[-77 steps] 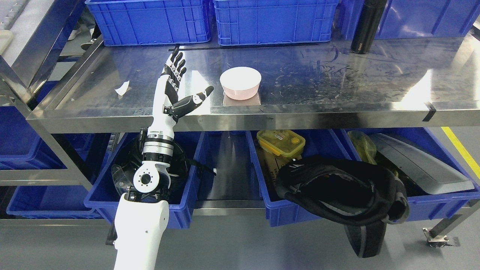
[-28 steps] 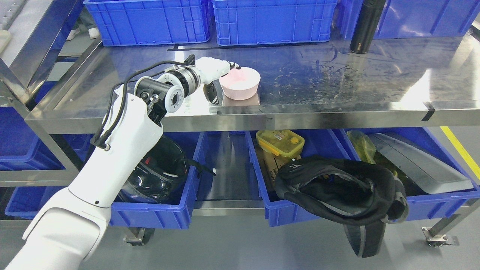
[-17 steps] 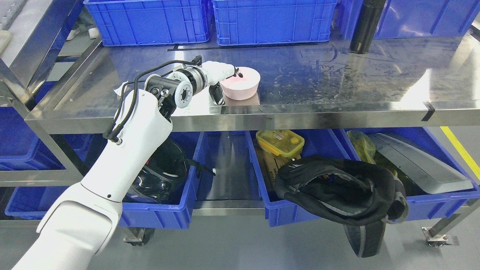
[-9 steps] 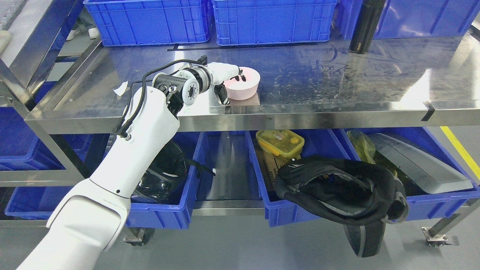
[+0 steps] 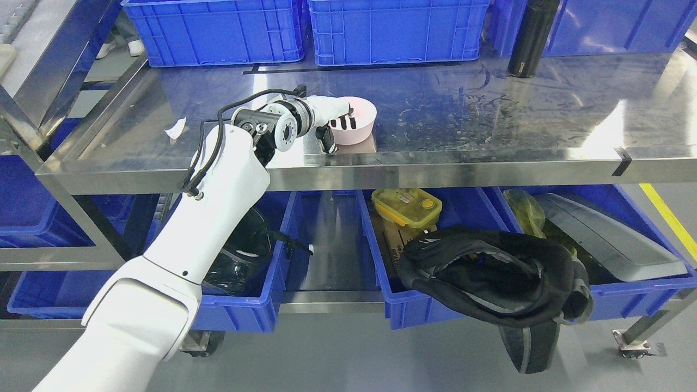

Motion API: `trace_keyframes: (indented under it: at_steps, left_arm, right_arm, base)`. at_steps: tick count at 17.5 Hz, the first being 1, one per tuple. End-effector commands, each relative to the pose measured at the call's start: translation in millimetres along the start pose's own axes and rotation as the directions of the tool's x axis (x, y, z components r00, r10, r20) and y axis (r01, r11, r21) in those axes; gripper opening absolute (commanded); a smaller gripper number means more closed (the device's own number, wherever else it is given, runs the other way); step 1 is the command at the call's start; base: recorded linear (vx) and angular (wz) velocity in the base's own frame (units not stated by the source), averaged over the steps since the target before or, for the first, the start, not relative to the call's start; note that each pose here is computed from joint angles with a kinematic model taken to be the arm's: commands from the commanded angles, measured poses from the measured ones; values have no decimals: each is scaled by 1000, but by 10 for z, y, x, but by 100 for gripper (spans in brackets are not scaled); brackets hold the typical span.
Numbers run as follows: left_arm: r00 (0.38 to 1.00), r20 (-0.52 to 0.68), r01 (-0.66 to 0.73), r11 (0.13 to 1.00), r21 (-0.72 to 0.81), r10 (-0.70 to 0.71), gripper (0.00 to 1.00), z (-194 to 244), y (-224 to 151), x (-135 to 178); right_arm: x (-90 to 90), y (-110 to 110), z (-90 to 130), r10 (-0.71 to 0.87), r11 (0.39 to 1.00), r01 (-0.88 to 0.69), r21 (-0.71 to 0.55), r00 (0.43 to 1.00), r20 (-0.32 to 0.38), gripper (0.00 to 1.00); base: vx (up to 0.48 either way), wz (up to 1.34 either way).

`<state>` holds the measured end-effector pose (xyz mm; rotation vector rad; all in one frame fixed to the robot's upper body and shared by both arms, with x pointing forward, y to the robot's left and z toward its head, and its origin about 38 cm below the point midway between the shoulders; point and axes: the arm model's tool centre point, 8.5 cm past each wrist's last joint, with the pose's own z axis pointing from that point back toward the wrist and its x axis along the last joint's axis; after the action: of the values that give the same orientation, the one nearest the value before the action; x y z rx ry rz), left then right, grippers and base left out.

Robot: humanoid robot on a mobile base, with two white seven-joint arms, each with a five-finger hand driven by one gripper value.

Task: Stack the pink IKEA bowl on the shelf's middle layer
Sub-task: 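Lift the pink bowl off the shelf with the left hand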

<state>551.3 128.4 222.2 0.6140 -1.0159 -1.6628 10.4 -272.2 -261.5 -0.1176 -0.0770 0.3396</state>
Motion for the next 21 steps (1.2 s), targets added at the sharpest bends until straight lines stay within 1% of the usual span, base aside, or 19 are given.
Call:
trace_keyframes:
  at_steps: [1,3,4,5,6,7,11,12,14,17,19,20,21]
  left_arm:
    - [998,21,-65,998,-26,66,31,-146,-51,134]
    - [995,31,-94,996,2,94,22,-110,24,62]
    - [994,49,-101,995,27,99,17,-86,74,27]
    - [993,72,-99,994,47,96,14,-65,116,6]
    - [990,105,-100,993,63,93,5,-35,148,-18]
    - [986,140,-103,991,85,90,1,2,181,-63]
    - [976,185,-156,962,224,115,1,238,437,-249]
    - [970,221,-162,951,265,104,1,336,488,-262]
    - [955,290,-163,931,328,64,0,502,461,-341]
    - [919,395,-172,883,437,-17,0,776,402,-331]
    - [880,465,-177,844,506,-95,0,965,418,-316]
    - [846,508,-184,807,561,-161,1,1113,451,-316]
    - [826,526,-184,783,594,-205,1,1200,467,-325]
  right_arm:
    - [-71,-82,0,1,1000,-1,-14,1000,-3,100]
    - [-71,-82,0,1,1000,-1,-14,1000,-3,100]
    - [-71,-82,0,3,1000,-3,-14,1000,-3,100]
    - [-71,-82,0,1,1000,-1,-14,1000,-3,100]
    - [-71,-82,0,1,1000,-1,-14,1000,-3,100]
    - [-71,-82,0,1,1000,-1,-14,1000,-3,100]
    - [-71,-82,0,3,1000,-3,-14,1000,-3,100]
    - [-71,-82,0,1,1000,-1,-14,1000,-3,100]
    - [-71,-82,0,1,1000,-1,-14,1000,-3,100]
    - [-71,-82,0,1,1000,-1,-14,1000,-3,100]
    - [-71,-82,0,1,1000,-1,-14,1000,-3,100]
    - [-71,-82,0,1,1000,-1,-14,1000,-3,100]
    - [-71,-82,0,1,1000,-1,-14,1000,-3,100]
  base:
    - [0,0]
    - [0,0]
    - [0,0]
    - [0,0]
    - [0,0]
    - [0,0]
    - [0,0]
    - [0,0]
    - [0,0]
    - [0,0]
    - [0,0]
    - [0,0]
    - [0,0]
